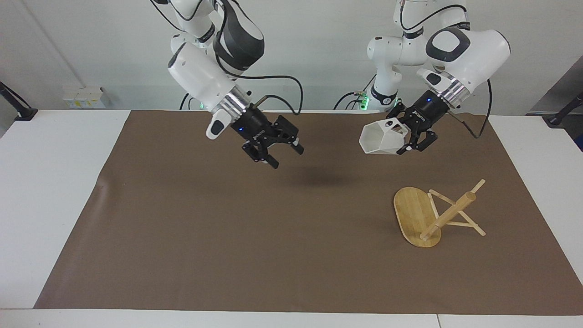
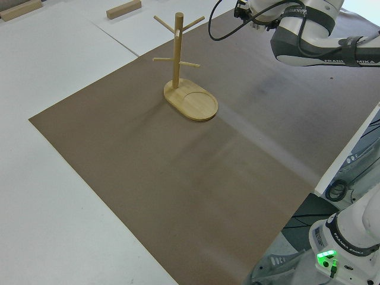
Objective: Hang cup on rack
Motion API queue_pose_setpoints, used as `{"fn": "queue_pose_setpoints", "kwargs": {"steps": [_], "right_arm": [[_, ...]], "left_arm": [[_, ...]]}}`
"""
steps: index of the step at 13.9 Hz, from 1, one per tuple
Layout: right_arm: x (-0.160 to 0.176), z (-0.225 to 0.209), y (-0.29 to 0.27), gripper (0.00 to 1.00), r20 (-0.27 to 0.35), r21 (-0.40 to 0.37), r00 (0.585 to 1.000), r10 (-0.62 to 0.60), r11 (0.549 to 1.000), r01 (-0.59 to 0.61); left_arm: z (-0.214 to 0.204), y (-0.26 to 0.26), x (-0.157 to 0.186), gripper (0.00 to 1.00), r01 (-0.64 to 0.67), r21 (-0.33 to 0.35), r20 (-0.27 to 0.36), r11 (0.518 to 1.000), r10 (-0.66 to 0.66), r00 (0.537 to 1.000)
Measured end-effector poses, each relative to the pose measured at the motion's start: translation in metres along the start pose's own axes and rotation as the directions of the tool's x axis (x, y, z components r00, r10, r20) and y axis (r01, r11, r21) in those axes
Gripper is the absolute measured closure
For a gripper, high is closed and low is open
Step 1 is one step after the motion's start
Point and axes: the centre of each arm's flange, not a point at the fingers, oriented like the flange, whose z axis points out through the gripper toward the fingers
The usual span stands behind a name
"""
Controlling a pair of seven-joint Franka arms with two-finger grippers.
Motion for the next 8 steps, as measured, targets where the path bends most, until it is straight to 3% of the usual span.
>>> {"fn": "queue_pose_setpoints", "kwargs": {"steps": [2,4,8], "right_arm": [[0.014,-0.013,0.022,0.0,-0.018,-0.114,0.997,-0.075,0.991,0.073],[0.023,-0.03,0.043,0.0,0.018,-0.237,0.99,-0.141,0.961,0.141],[0.036,-0.076,0.085,0.0,0.119,-0.508,0.962,-0.245,0.818,0.271]], "left_arm": [[0.009,-0.01,-0.007,0.27,0.034,0.052,0.018,0.998,-0.035,0.999],[0.023,-0.017,-0.016,0.27,0.096,0.085,0.03,0.992,-0.099,0.995],[0.049,-0.03,-0.033,0.27,0.158,0.14,0.053,0.977,-0.167,0.985]]}}
